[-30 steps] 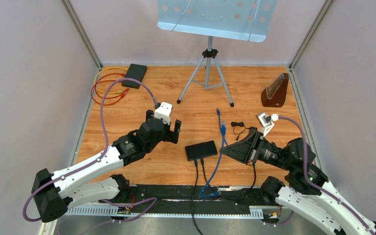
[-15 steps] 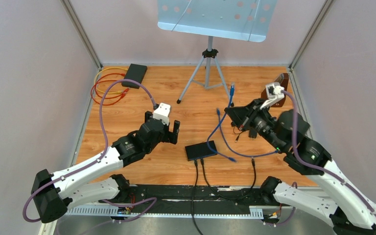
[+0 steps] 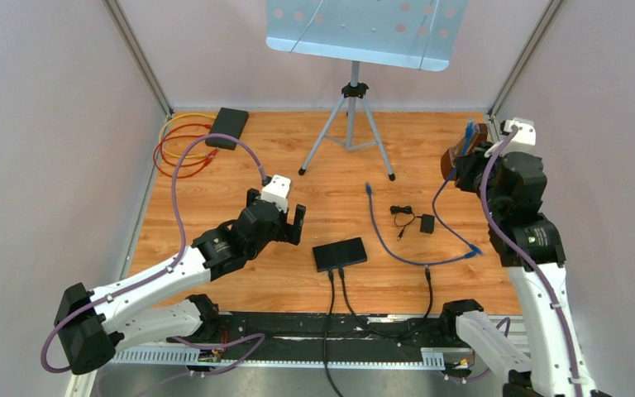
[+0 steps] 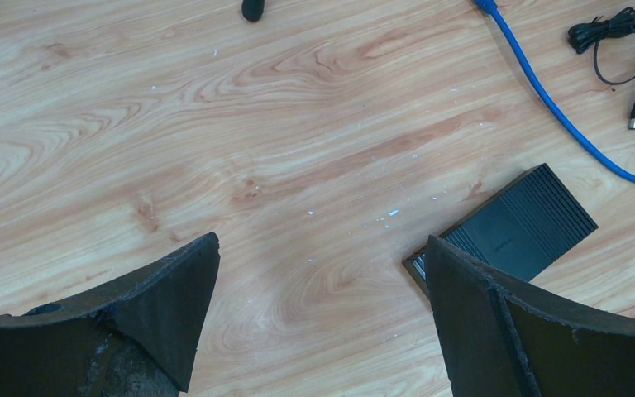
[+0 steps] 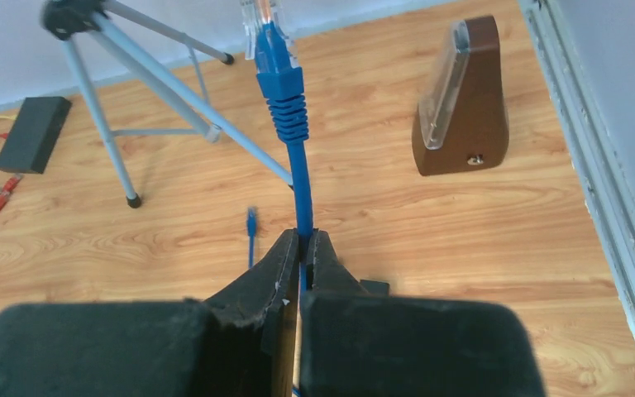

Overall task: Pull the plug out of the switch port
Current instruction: Place the connector at the center of the board.

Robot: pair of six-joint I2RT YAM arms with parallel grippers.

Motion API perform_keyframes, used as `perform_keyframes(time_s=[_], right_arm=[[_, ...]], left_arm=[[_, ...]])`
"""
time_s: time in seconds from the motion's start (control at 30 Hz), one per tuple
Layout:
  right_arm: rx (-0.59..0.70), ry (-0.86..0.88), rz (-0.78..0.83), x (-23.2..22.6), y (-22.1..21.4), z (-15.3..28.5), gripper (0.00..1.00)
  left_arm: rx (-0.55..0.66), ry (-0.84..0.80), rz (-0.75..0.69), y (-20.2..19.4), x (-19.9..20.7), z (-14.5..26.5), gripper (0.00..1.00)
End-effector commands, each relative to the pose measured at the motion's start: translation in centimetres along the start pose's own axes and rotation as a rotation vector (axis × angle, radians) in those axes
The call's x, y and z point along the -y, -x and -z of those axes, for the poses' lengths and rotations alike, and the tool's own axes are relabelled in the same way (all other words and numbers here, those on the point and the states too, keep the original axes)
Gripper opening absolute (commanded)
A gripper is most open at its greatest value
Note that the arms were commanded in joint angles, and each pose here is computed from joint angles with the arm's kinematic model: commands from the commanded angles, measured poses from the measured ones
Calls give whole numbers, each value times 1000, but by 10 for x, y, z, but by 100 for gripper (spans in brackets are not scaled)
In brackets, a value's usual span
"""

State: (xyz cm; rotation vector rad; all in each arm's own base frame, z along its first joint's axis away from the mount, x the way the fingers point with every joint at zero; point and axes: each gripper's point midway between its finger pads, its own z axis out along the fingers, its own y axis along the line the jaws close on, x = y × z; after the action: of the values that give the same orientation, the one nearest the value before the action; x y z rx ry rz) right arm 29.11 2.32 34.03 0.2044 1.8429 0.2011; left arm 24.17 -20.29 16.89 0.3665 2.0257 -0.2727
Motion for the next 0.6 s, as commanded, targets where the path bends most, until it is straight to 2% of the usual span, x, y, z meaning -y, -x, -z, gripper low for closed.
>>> perform_keyframes(time_s=[0.0, 0.2, 0.37, 0.57], right_arm=[[-99, 175, -7, -5, -4, -13, 0], [-338, 215, -77, 4, -82, -36, 0], [-355, 333, -141, -15, -92, -39, 0], [-495, 388, -230, -18, -132, -53, 1]], left_arm=[[55, 3, 19, 17, -2, 5, 100], [54, 16, 27, 9, -7, 7, 100], [34, 1, 32, 3, -2, 1, 100], [25, -7, 27, 5, 2, -2, 100]])
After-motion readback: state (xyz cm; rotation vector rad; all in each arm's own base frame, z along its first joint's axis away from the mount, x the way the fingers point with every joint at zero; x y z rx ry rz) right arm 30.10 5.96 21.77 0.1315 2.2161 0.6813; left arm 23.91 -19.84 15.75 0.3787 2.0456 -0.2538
